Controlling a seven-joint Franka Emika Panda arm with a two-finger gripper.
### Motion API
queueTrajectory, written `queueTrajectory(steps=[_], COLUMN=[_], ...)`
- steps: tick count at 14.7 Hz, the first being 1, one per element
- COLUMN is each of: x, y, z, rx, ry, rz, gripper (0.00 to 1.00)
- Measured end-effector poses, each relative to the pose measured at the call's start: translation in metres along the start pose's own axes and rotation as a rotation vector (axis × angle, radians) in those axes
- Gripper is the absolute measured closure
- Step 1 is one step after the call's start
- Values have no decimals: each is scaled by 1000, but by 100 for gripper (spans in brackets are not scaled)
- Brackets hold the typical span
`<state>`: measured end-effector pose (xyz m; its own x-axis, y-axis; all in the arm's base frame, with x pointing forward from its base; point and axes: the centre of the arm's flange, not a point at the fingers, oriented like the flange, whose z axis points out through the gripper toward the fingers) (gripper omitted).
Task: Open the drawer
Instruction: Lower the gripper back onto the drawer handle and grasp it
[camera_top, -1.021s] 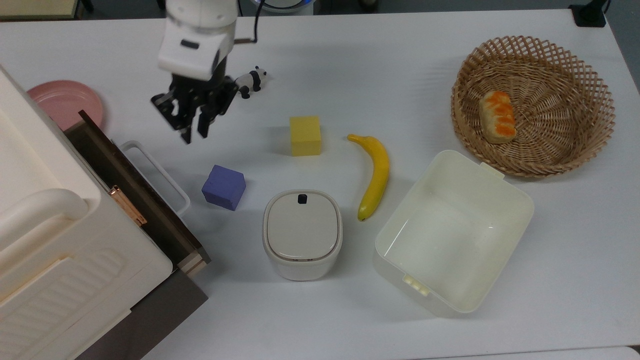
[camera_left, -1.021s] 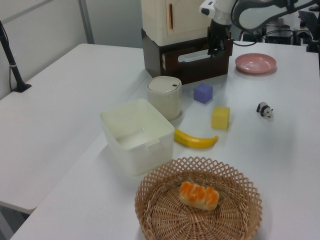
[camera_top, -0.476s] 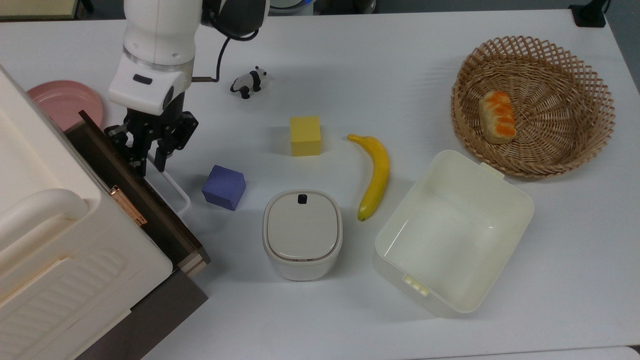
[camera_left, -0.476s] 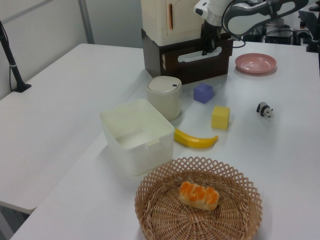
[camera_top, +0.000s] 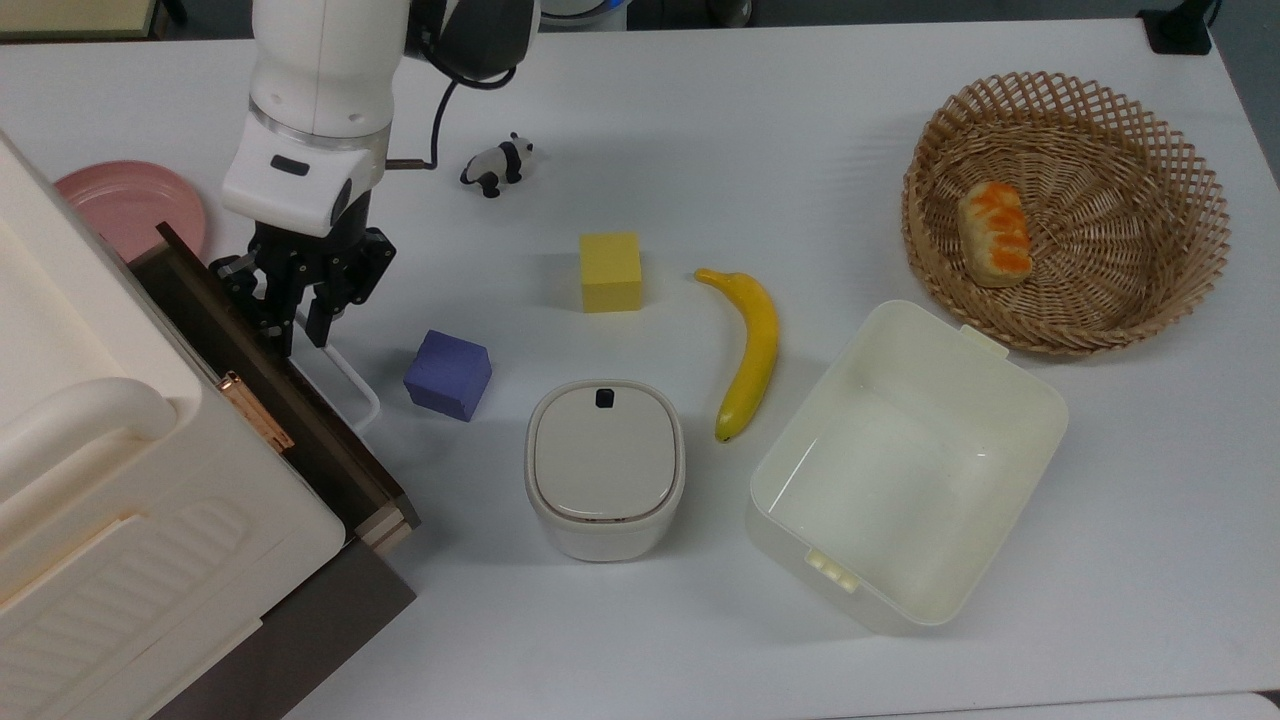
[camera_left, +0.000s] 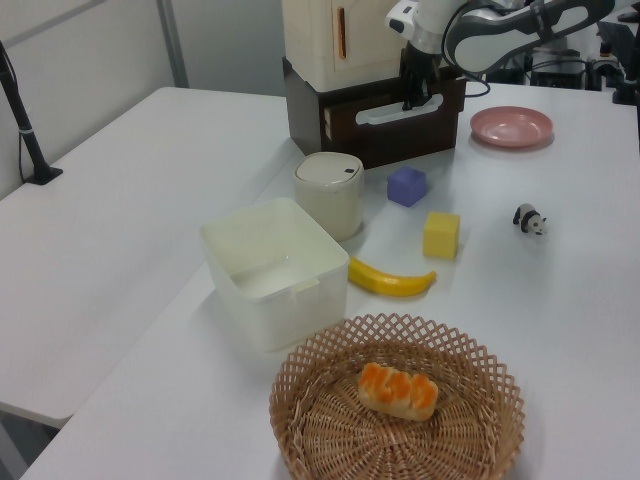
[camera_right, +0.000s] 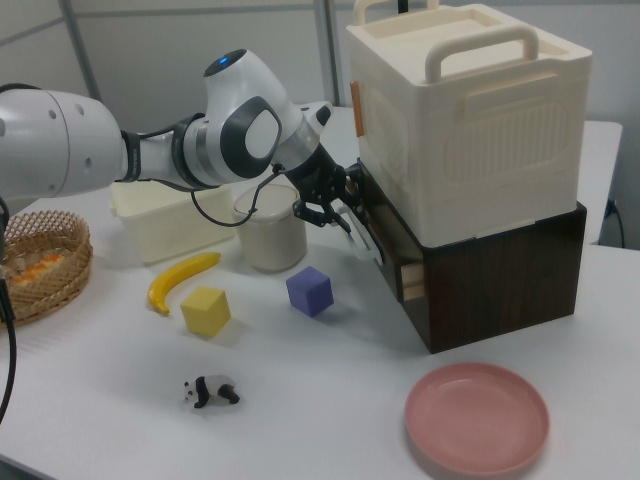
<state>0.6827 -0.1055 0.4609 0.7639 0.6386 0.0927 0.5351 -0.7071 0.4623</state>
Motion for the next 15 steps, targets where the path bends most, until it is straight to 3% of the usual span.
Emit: queueTrajectory(steps=[11,15], x=[4,4], y=[7,5], z=[-9,-9], rx=[-15,3], ry=[17,1], rz=[29,30], gripper=[70,70])
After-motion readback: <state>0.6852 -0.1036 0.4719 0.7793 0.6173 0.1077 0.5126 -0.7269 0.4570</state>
